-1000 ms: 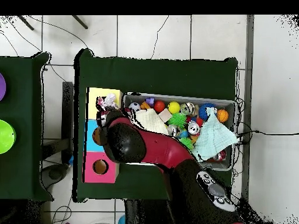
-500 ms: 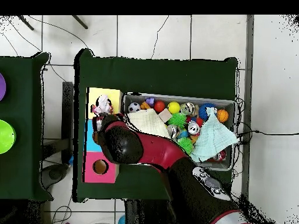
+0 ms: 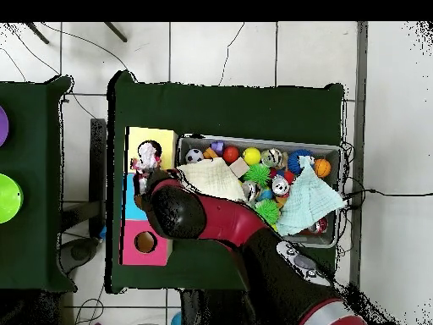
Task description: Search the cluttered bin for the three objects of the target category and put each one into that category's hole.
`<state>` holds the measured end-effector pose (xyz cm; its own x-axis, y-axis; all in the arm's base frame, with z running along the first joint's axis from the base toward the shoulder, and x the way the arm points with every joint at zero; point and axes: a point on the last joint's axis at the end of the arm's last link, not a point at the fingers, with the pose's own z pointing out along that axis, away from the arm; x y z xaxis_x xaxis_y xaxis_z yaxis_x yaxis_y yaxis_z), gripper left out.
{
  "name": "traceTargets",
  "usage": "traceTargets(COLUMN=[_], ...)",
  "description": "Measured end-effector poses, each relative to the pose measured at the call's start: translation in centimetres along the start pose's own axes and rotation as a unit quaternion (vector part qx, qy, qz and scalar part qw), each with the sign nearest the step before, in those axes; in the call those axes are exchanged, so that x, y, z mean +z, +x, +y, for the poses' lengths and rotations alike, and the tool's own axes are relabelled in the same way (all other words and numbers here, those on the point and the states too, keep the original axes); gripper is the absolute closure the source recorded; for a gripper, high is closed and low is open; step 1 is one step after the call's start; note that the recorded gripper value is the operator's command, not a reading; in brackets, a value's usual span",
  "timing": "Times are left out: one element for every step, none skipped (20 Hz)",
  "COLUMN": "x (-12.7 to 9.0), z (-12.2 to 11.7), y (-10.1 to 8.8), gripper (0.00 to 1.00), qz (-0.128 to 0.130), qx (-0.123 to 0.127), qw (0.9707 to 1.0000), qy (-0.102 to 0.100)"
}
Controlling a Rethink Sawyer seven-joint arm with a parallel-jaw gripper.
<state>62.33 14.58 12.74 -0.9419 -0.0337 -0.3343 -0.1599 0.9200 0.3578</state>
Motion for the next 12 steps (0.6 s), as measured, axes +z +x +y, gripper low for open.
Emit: traceTargets(x=[0.1,0.2,0.2,0.2,0.3,0.3,0.3,0.3,0.3,0.4,0.4,0.4], z=[0.0,0.0,-0.1,-0.1,-0.2,-0.3,-0.3,-0.3,-0.3,-0.1,-0.1,0.0], y=[0.0,0.0,-0.1,-0.2,-0.3,-0.5,-0.6,-0.7,-0.9,-1.1,-1.1,-1.2], gripper=[1.0,1.0,1.0,1.0,1.0,1.0,1.0,1.0,1.0,1.0,1.0,1.0], qz=[-0.003,-0.005,-0.008,-0.01,-0.017,-0.026,-0.029,-0.033,-0.039,-0.047,-0.049,-0.052], qx=[0.001,0.001,0.002,0.003,0.004,0.005,0.006,0.006,0.005,0.004,0.003,0.002], qw=[1.0,1.0,1.0,0.9999,0.9998,0.9996,0.9995,0.9994,0.9991,0.9987,0.9986,0.9985], qy=[0.001,0.001,0.002,0.003,0.006,0.01,0.011,0.013,0.015,0.018,0.019,0.02])
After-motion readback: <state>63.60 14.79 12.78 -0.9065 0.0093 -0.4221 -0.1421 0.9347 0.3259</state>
